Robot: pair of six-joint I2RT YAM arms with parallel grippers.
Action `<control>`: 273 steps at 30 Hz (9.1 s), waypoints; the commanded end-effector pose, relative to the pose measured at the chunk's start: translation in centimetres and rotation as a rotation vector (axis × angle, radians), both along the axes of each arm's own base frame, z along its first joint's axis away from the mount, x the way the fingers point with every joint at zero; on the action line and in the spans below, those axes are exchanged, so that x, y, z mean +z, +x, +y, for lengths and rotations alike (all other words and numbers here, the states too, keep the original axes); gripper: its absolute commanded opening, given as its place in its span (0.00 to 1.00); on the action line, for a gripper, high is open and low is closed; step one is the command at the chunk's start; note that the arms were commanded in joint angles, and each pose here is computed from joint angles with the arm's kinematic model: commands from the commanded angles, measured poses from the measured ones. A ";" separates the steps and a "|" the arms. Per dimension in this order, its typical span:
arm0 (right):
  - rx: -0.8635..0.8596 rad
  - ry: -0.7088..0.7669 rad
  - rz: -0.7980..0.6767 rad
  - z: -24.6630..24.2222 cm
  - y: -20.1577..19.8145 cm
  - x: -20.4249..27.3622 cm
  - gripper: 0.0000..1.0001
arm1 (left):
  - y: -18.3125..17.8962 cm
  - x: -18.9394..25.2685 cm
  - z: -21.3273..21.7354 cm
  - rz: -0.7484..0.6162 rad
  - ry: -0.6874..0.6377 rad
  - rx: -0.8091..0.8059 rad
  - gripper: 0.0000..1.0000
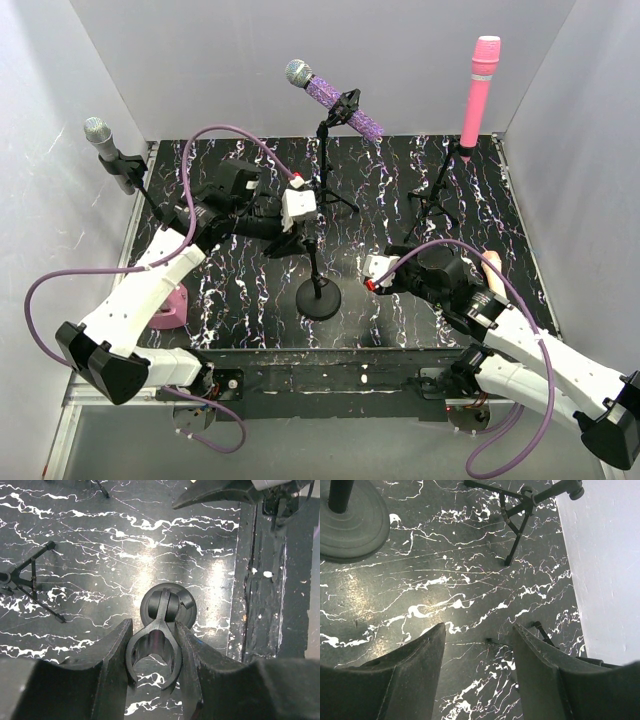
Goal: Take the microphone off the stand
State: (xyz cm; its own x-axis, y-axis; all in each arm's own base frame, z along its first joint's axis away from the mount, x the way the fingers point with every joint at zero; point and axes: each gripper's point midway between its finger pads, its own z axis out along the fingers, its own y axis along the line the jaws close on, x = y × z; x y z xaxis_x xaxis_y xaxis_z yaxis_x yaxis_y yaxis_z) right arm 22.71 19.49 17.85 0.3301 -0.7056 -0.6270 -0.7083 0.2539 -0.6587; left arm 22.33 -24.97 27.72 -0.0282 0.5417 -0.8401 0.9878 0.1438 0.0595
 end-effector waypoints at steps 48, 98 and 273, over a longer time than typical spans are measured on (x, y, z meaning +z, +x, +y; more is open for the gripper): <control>-0.075 0.108 0.035 -1.4 -0.4 0.2 0.62 | 0.4 -12.2 -3.6 0.058 0.324 -0.221 0.26; -0.610 0.447 0.245 -8.7 4.4 6.2 0.64 | -1.4 -7.2 -10.6 0.018 0.246 -0.499 0.77; 0.200 0.612 0.607 5.0 2.1 22.1 0.01 | 8.3 9.1 3.6 0.014 -0.297 0.473 0.98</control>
